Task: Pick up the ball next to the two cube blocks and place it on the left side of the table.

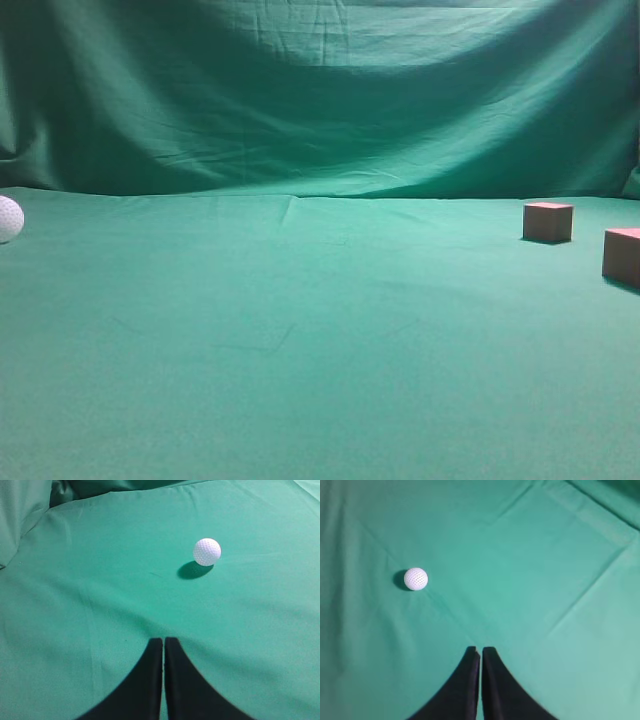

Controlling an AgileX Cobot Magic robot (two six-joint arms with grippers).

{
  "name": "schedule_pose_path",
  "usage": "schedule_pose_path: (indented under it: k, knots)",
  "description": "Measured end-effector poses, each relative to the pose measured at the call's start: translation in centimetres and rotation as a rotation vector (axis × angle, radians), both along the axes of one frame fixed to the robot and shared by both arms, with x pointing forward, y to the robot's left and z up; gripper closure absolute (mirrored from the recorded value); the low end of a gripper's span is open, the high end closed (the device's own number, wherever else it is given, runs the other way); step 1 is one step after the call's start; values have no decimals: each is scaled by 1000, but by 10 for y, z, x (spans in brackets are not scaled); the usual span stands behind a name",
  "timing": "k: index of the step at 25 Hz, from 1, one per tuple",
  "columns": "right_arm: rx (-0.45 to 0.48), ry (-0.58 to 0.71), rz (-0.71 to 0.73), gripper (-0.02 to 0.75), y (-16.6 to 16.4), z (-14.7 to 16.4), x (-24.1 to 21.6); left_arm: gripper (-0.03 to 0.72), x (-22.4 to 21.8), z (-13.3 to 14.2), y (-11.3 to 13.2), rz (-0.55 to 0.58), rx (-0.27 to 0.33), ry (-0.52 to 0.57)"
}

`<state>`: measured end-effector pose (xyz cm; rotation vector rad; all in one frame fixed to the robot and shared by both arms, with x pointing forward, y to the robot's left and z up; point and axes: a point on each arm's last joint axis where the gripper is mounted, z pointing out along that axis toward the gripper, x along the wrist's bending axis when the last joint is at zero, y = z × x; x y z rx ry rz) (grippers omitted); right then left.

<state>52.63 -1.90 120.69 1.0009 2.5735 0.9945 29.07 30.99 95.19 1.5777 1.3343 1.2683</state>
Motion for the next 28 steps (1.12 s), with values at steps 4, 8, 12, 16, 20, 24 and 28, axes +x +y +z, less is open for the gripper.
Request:
schedule_pose_path:
  k: [4, 8, 12, 16, 20, 24, 28]
  knots:
    - [-12, 25, -10, 738, -21, 5, -22, 688, 0, 0, 0, 0, 0, 0]
    - [-42, 86, -46, 738, -42, -7, -44, 688, 0, 0, 0, 0, 0, 0]
    - [-73, 124, -102, 738, -71, -20, -71, 688, 0, 0, 0, 0, 0, 0]
    - [-84, 92, -122, 738, -96, -25, -94, 688, 0, 0, 0, 0, 0, 0]
    - [-102, 47, -117, 738, -116, -29, -111, 688, 0, 0, 0, 0, 0, 0]
    - [-114, -27, -129, 738, -139, -28, -128, 688, 0, 0, 0, 0, 0, 0]
    - [-95, -122, -148, 738, -163, -30, -146, 688, 0, 0, 0, 0, 0, 0]
